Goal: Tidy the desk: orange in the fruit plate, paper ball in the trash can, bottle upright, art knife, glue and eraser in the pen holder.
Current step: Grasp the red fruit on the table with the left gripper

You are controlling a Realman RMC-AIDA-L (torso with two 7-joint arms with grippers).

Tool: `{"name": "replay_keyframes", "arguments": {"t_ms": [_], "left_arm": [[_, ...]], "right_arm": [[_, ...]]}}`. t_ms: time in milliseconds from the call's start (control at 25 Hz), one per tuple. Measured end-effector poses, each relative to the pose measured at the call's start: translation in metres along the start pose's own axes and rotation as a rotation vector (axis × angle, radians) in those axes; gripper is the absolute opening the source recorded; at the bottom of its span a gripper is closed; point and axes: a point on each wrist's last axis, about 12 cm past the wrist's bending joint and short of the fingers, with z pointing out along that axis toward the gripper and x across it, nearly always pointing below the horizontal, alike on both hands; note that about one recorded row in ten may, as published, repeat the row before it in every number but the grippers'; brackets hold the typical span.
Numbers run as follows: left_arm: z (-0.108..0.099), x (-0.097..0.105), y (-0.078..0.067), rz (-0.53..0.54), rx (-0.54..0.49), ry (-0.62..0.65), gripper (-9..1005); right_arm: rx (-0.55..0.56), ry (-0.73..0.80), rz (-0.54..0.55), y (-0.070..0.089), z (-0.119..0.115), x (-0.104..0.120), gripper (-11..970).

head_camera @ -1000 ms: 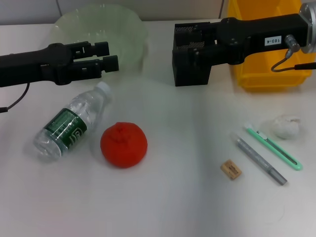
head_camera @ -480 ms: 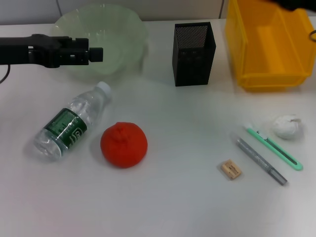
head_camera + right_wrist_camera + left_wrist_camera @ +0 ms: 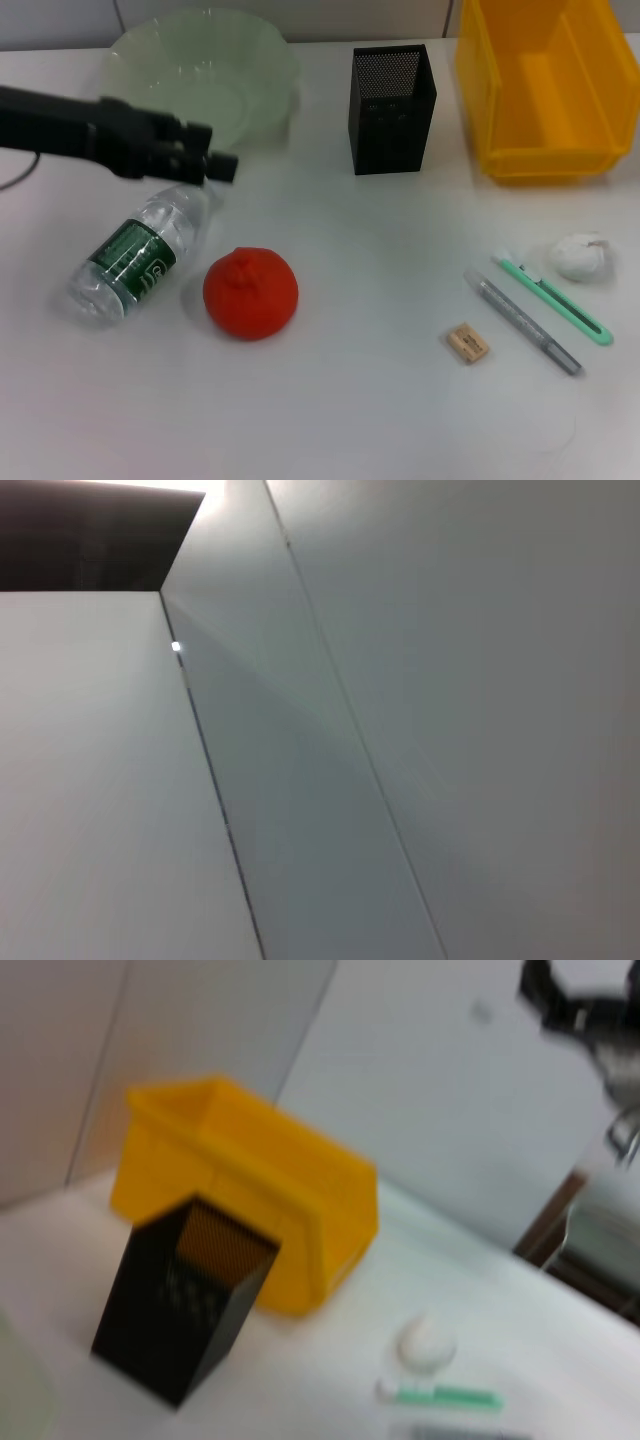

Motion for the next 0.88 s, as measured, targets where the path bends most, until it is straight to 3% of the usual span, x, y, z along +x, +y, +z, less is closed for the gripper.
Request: {"name": "replay_keyframes", "arguments": {"t_ms": [240, 520, 880], "left_arm": [[0.016, 0.016, 0.002, -0.007, -0.039, 0.103, 744], [0.022, 0.055, 0.005, 0.009, -0.110, 0.049, 743], [0.033, 0.077, 0.002, 0.023, -0.126, 0.047, 742]], "right_arm": [[0.020, -0.002, 0.016, -0.002, 0.000, 0.003, 754], [0.009, 0.010, 0.017, -0.004, 0.010, 0.002, 754], [0.005, 0.010, 0.019, -0.005, 0.016, 0.002, 754]]}}
